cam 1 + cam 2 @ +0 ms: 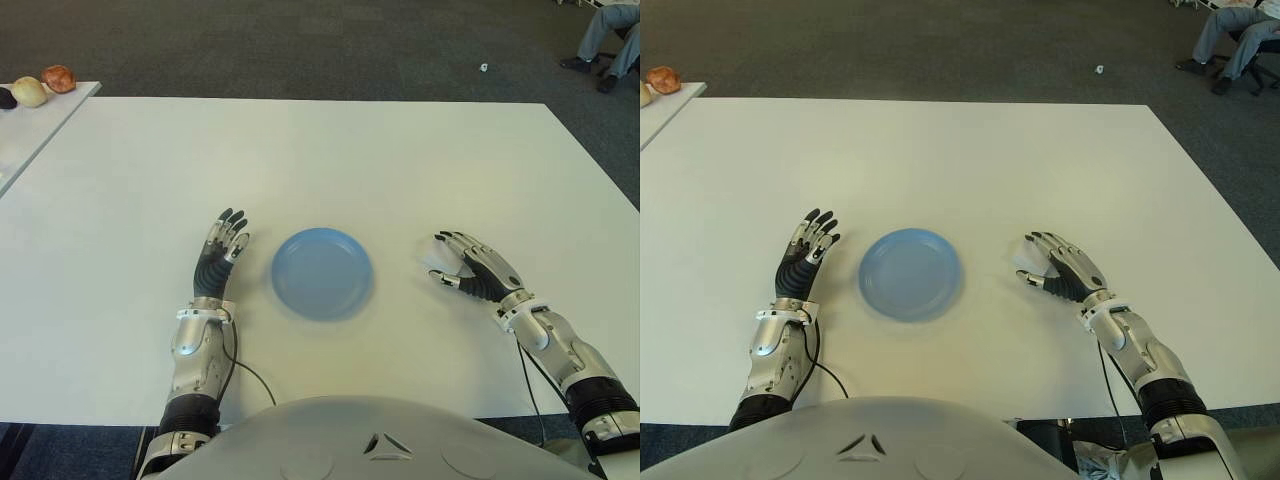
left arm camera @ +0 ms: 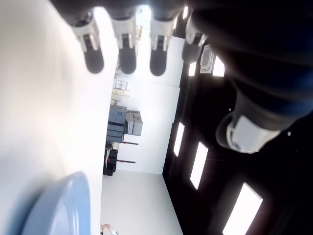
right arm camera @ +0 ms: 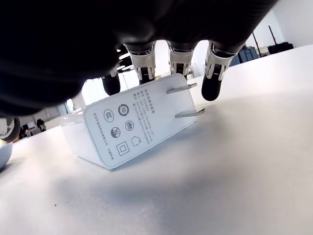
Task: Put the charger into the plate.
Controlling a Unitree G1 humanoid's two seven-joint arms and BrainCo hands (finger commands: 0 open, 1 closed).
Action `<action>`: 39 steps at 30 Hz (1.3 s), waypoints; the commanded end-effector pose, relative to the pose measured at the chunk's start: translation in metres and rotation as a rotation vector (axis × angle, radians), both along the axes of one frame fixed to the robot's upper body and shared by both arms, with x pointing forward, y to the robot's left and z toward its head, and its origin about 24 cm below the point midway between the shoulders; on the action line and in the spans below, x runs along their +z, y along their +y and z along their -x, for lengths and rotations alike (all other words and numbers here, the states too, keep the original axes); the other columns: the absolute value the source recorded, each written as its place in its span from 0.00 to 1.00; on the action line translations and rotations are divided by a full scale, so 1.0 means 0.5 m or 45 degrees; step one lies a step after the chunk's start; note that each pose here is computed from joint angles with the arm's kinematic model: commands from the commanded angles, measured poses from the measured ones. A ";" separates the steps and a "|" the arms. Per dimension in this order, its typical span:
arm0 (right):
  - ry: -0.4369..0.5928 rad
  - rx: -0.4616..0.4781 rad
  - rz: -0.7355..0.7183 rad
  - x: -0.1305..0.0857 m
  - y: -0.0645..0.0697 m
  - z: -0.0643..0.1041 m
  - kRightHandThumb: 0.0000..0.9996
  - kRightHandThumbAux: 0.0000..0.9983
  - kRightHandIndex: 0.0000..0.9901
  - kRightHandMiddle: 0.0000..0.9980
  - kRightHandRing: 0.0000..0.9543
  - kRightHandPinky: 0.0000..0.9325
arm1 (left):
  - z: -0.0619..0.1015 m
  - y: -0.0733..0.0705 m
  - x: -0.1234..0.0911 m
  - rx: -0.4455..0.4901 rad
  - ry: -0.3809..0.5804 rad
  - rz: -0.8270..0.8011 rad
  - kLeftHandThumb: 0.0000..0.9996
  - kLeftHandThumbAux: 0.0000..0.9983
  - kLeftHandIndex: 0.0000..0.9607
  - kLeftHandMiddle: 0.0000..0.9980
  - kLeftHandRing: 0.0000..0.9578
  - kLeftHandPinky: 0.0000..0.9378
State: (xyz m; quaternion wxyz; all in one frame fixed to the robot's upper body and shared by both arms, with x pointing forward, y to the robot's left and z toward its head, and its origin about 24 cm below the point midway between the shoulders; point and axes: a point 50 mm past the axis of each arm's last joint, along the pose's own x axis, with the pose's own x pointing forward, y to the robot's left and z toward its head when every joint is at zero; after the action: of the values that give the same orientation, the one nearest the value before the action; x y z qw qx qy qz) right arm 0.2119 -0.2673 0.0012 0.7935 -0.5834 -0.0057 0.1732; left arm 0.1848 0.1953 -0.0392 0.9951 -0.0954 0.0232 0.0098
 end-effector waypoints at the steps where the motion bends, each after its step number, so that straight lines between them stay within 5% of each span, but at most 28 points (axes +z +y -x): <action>1: 0.029 -0.008 -0.006 -0.014 0.005 0.000 0.24 0.22 0.00 0.00 0.00 0.00 | 0.109 0.003 -0.107 0.030 0.443 0.090 0.00 0.57 0.08 0.13 0.12 0.15; 39: -0.076 0.077 -0.075 -0.006 0.020 -0.006 0.21 0.26 0.00 0.00 0.00 0.00 | 0.102 0.008 -0.109 0.027 0.446 0.106 0.00 0.58 0.08 0.12 0.12 0.15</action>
State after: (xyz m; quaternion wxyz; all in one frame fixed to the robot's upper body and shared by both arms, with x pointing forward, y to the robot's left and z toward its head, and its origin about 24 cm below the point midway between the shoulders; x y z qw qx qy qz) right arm 0.2166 -0.2610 -0.0016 0.8043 -0.5683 -0.0441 0.1678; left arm 0.1850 0.2001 -0.0396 0.9955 -0.0915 0.0249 0.0073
